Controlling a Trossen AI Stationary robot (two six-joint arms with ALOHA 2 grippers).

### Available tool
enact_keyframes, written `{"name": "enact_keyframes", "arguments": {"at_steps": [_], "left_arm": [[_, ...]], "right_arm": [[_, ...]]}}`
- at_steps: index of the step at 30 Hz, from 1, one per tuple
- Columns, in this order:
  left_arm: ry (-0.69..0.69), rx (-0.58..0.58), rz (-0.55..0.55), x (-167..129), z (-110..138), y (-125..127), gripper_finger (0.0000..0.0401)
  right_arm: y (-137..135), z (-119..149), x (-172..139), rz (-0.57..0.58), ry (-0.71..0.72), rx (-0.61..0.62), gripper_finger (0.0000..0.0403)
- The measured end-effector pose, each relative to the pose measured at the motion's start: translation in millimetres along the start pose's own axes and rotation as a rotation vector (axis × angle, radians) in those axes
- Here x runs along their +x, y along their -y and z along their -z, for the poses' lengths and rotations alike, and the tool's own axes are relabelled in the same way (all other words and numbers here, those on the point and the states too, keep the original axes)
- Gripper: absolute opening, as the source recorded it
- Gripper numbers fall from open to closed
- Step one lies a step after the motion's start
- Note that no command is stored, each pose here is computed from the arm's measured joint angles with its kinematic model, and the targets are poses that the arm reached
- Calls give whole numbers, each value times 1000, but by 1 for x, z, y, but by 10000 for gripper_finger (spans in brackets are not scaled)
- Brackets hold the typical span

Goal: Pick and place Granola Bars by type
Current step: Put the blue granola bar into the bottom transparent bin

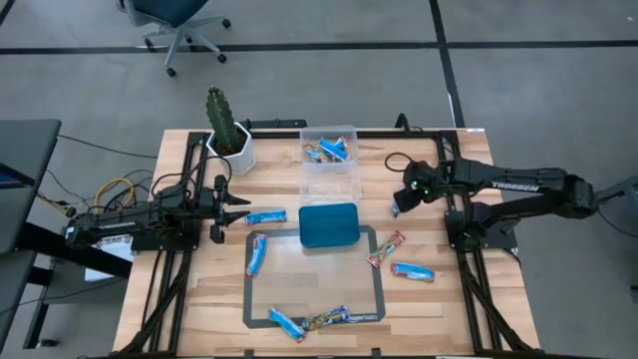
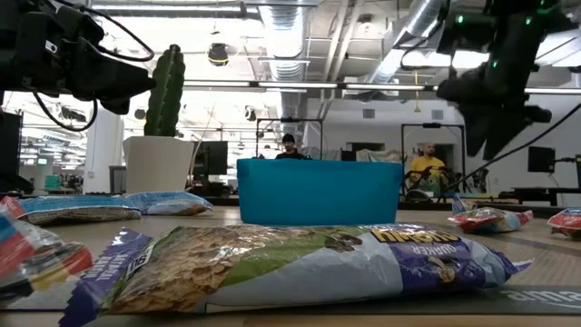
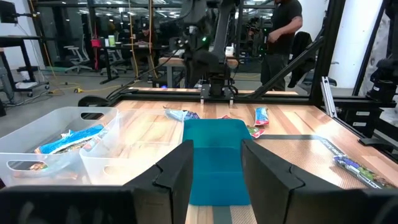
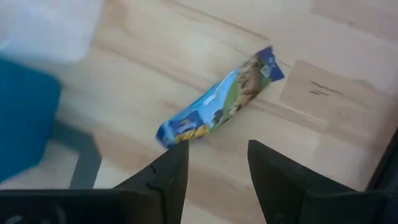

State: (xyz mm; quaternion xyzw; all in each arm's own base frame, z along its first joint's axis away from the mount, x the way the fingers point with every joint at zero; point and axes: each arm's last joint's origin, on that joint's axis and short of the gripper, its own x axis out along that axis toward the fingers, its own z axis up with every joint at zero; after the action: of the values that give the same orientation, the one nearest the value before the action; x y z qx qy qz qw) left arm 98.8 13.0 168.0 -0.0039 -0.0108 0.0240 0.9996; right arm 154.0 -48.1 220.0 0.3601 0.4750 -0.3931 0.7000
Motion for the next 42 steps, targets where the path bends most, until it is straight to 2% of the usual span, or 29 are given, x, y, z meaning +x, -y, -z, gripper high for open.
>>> {"name": "enact_keyframes", "arguments": {"at_steps": [10, 19, 37, 42], "left_arm": [[-1, 0, 0, 0, 0, 0, 126], [0, 0, 0, 0, 0, 0, 126], [0, 0, 0, 0, 0, 0, 126], [-1, 0, 0, 0, 0, 0, 126]], "right_arm": [[3, -9, 39, 52, 13, 251, 167], [-6, -16, 68, 82, -51, 354, 173], [-10, -14, 94, 155, -157, 420, 167], [-17, -14, 100, 129, -153, 406, 141]]}}
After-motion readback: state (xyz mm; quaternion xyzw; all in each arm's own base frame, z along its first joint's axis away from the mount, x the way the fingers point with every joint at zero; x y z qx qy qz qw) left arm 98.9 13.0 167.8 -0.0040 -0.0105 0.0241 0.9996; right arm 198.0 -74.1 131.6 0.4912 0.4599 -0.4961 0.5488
